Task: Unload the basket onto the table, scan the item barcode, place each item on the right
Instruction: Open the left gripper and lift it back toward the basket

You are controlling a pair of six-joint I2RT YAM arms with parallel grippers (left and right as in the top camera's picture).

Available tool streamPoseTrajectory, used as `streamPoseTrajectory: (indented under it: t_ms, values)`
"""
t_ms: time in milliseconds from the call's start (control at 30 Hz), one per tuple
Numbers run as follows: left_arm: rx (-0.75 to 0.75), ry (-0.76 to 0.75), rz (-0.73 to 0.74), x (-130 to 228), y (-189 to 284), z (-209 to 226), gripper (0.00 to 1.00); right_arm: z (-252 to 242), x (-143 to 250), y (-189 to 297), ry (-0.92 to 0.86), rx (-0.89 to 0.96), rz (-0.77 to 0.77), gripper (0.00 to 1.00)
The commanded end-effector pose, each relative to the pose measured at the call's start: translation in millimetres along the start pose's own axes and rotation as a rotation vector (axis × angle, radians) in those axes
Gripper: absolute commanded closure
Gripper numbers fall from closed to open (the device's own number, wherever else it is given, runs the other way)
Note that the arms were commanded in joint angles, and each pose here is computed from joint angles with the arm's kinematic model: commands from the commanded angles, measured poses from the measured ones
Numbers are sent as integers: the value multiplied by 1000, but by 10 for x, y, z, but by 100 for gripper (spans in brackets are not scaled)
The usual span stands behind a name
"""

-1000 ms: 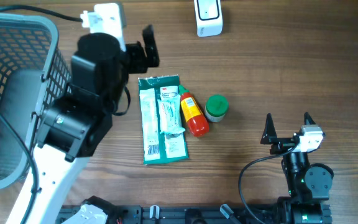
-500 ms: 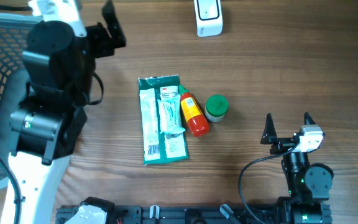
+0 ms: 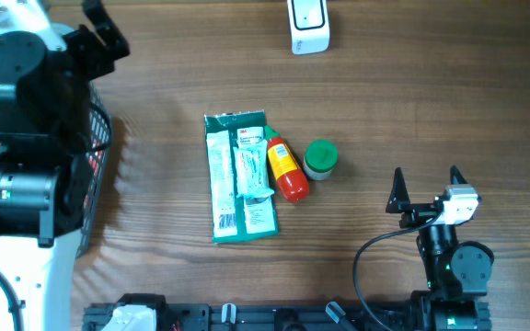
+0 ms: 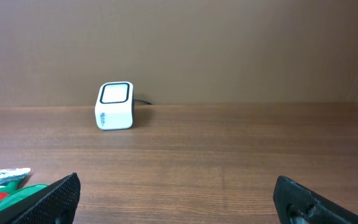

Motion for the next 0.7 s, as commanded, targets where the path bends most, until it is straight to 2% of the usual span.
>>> streamPoseTrajectory:
  t_ms: [0,67,200,433,600,667]
  values:
    - [-78,7,-47,-122,92,223,0,5,3,-2,10,-2,1,0]
    - [-138,31,-44,-119,71,363,0,5,3,-2,10,-2,1,0]
    - [-341,221,14,15,20,765,0,5,3,-2,9,-2,1,0]
    - [-646,709,228,565,-5,1291,0,5,3,-2,10,-2,1,0]
    - [-677,800,396,845,-155,1478,0,5,3,-2,9,-2,1,0]
    - [-709,819,512,1040,-265,1565,0,5,3,-2,10,-2,1,0]
Point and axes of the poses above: each gripper's point midway between its finger pads, its own y axis back along the fingers, its own z axis along the line the jaws close on, x = y × z, the point moved 10 cm from there along y, back along the fingers, and after that the axes turned 11 degrees about -y, right-handed, at the moved point
